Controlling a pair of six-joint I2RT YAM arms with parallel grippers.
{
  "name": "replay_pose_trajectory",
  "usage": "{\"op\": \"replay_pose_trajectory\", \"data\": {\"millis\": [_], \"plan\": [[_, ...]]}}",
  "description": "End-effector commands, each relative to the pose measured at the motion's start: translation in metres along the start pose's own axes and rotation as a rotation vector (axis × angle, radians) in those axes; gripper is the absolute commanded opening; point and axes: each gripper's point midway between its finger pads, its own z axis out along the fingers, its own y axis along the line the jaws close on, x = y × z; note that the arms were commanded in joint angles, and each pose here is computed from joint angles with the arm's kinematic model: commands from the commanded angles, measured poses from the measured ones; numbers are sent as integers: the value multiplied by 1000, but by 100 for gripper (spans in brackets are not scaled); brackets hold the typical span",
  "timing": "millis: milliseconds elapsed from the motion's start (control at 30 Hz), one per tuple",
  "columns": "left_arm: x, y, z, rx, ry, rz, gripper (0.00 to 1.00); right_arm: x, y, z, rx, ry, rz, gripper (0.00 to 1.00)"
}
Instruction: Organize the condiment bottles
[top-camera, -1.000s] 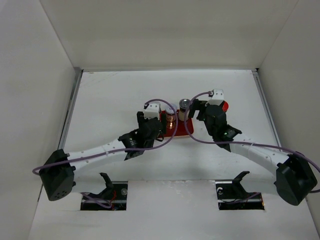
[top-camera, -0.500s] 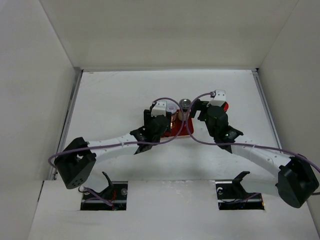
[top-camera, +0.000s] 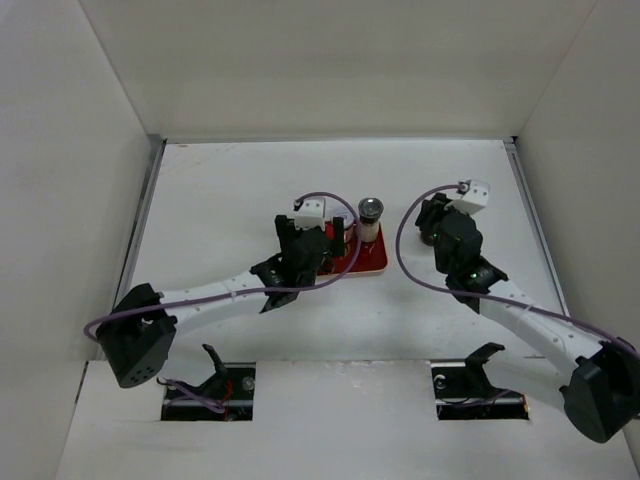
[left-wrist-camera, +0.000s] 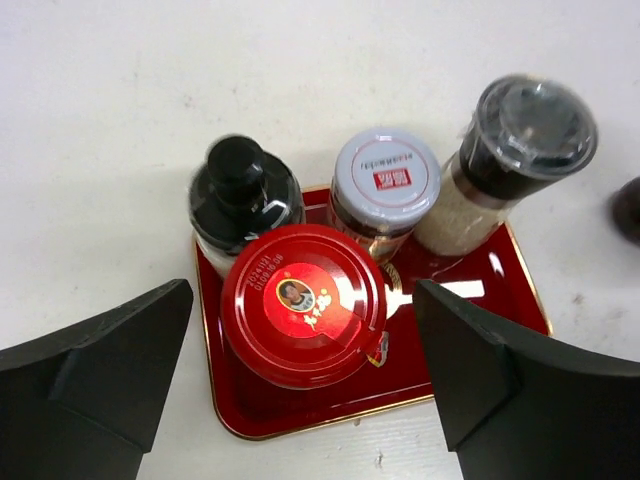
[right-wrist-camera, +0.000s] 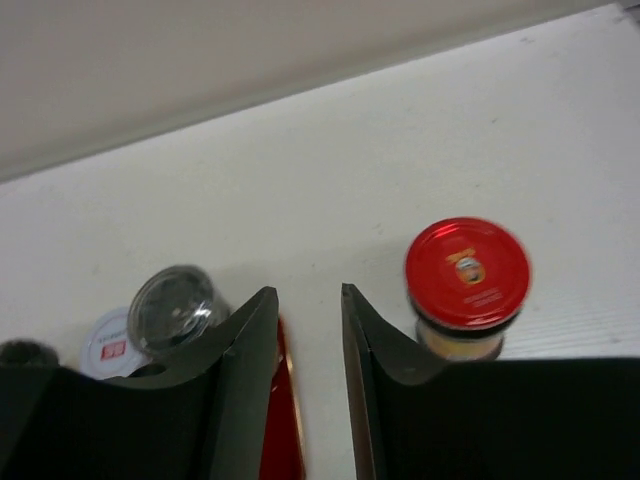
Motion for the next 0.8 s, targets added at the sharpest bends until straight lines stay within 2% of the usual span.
{"op": "replay_pose_trajectory", "data": {"millis": [0,33,100,167,267,467,600,767], "plan": [[-43,4,-14,9,-119,-81,97,-32,-38,0,134,-97,53,44],[-47,6,-17,12,-127,-87,98,-33,-49,1,167,-100,58,56],[-54,9,-25,23,-145,-99,99,-31,-70,4,240,-92,48,86],[-61,13,-36,39,-172,-119,100,-25,-85,8,294,-66,27,99],[-65,28,-52,50,-211,-162,100,-14,-99,19,349,3,-18,100],[-55,86,-68,-25,-275,-218,100,13,-83,37,266,133,-72,100],[-40,121,-72,-88,-290,-244,100,25,-79,46,241,156,-52,100],[-20,128,-69,-109,-279,-264,100,28,-75,51,230,165,-34,100]]}}
